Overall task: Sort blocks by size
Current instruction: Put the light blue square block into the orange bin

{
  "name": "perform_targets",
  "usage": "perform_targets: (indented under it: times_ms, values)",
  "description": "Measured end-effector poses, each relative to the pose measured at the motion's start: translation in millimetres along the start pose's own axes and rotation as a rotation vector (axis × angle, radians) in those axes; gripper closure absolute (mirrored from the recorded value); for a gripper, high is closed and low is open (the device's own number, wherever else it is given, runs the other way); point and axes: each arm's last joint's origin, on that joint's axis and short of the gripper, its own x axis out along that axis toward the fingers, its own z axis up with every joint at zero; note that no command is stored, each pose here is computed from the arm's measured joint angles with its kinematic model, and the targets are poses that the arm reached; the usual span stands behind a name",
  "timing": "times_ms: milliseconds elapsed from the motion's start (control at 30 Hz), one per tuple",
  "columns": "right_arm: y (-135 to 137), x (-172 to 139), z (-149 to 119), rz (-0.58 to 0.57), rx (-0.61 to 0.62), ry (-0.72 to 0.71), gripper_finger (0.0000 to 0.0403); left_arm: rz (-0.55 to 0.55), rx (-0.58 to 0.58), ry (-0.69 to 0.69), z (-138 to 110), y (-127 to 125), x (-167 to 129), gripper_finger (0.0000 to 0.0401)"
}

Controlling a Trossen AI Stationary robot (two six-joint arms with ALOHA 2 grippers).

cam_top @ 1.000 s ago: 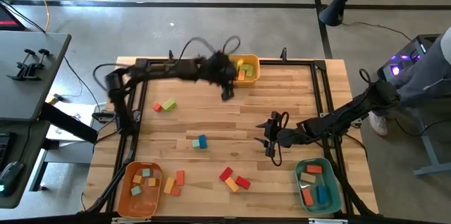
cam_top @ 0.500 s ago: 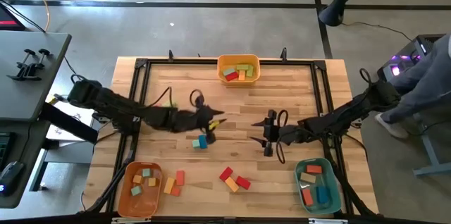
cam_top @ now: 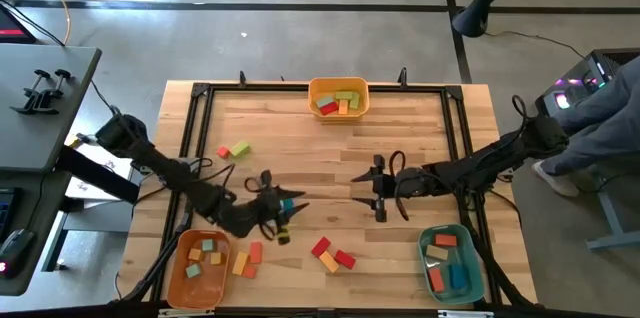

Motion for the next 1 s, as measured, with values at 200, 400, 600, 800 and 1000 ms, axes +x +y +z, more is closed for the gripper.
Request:
perform_targets:
  times_ms: [200,400,600,800,1000]
  values:
    - [7,-1,2,0.082,-0.002,-0.024,0.0175,-0.061,0.028,-0.021,18,-24,-26,0.0289]
    - [7,-1,2,0.081,-0.002,-0.025,0.0175,-0.165,-0.019,0.171,8,-29,-38,0.0289]
    - [7,-1,2,0.081,-0.001,-0.025,0.0176,-0.101,-0.270,0.536,-20,-13,-33,0.0289]
    - [7,-1,2,0.081,0.000,-0.025,0.0176,0.106,-0.313,0.762,-47,2,-24,0.0282]
    - [6,-1,2,0.079,-0.001,-0.025,0.0176,0.121,-0.229,0.852,-61,2,-17,0.0231]
